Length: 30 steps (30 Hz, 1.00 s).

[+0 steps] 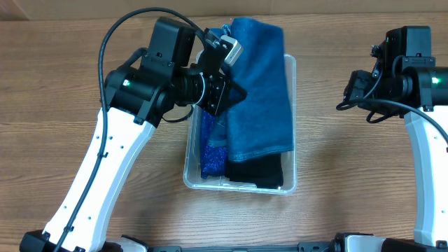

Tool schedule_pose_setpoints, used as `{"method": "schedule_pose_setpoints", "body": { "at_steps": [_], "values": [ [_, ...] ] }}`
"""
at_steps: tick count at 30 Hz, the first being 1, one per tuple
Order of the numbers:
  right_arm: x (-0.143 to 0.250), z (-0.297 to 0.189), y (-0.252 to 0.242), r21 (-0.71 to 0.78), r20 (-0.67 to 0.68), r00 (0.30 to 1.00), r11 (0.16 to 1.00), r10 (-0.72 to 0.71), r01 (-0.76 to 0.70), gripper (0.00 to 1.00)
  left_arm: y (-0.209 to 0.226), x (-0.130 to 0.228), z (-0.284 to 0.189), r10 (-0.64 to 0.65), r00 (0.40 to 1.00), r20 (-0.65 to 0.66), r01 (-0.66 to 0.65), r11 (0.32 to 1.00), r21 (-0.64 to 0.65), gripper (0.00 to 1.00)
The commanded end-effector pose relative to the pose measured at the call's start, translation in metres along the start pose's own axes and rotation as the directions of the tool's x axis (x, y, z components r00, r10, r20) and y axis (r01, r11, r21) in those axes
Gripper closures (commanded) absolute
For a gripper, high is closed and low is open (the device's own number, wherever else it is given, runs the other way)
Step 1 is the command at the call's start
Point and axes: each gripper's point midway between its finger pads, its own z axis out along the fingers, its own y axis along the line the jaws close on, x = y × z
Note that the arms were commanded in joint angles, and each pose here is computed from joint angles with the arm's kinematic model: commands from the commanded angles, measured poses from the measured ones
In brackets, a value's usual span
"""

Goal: Pack container
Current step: 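Push and smooth the denim cloth flat inside the bin with the left gripper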

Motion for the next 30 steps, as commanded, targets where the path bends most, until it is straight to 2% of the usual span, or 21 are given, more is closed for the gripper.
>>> {"method": "schedule_pose_setpoints", "body": {
  "at_steps": [1,5,8,15,18,23,24,25,26,28,29,30],
  "values": [
    [0.000,0.000,0.000,-0.003,0.004,1.000,1.000,-0.004,0.004,0.44,-0.060,-0.026,-0.031,0.016,0.994,0.106,-0.040,0.974,0.223,0.96],
    [0.000,0.000,0.000,-0.003,0.004,1.000,1.000,-0.004,0.004,0.44,-0.060,-0.024,-0.030,0.000,0.995,0.095,-0.022,0.973,0.230,0.96],
    [0.000,0.000,0.000,-0.003,0.004,1.000,1.000,-0.004,0.004,0.44,-0.046,-0.015,-0.017,-0.034,0.998,0.046,0.025,0.984,0.178,0.96],
    [0.000,0.000,0.000,-0.002,0.004,1.000,1.000,-0.004,0.004,0.44,0.017,0.049,0.069,-0.154,0.973,-0.170,0.178,0.974,0.137,0.96],
    [0.000,0.000,0.000,-0.002,0.003,1.000,1.000,-0.004,0.004,0.44,0.050,0.076,0.098,-0.220,0.941,-0.258,0.237,0.971,0.036,0.96],
    [0.000,0.000,0.000,-0.002,0.003,1.000,1.000,-0.004,0.004,0.44,0.079,0.089,0.098,-0.248,0.928,-0.279,0.219,0.967,-0.129,0.95],
    [0.000,0.000,0.000,-0.002,0.003,1.000,1.000,-0.004,0.004,0.44,0.088,0.095,0.094,-0.263,0.920,-0.291,0.215,0.958,-0.188,0.88],
    [0.000,0.000,0.000,-0.002,0.003,1.000,1.000,-0.004,0.004,0.44,0.099,0.104,0.088,-0.286,0.908,-0.308,0.210,0.943,-0.257,0.57],
    [0.000,0.000,0.000,-0.002,0.003,1.000,1.000,-0.004,0.004,0.44,0.113,0.112,0.081,-0.308,0.896,-0.321,0.197,0.921,-0.335,0.36],
    [0.000,0.000,0.000,-0.003,0.004,1.000,1.000,-0.004,0.004,0.44,0.132,0.121,0.069,-0.334,0.884,-0.328,0.169,0.882,-0.441,0.16],
    [0.000,0.000,0.000,-0.002,0.003,1.000,1.000,-0.004,0.004,0.44,0.137,0.122,0.065,-0.340,0.882,-0.327,0.162,0.870,-0.465,0.09],
    [0.000,0.000,0.000,-0.002,0.003,1.000,1.000,-0.004,0.004,0.44,0.139,0.123,0.064,-0.342,0.881,-0.326,0.160,0.866,-0.474,0.09]
  ]
}}
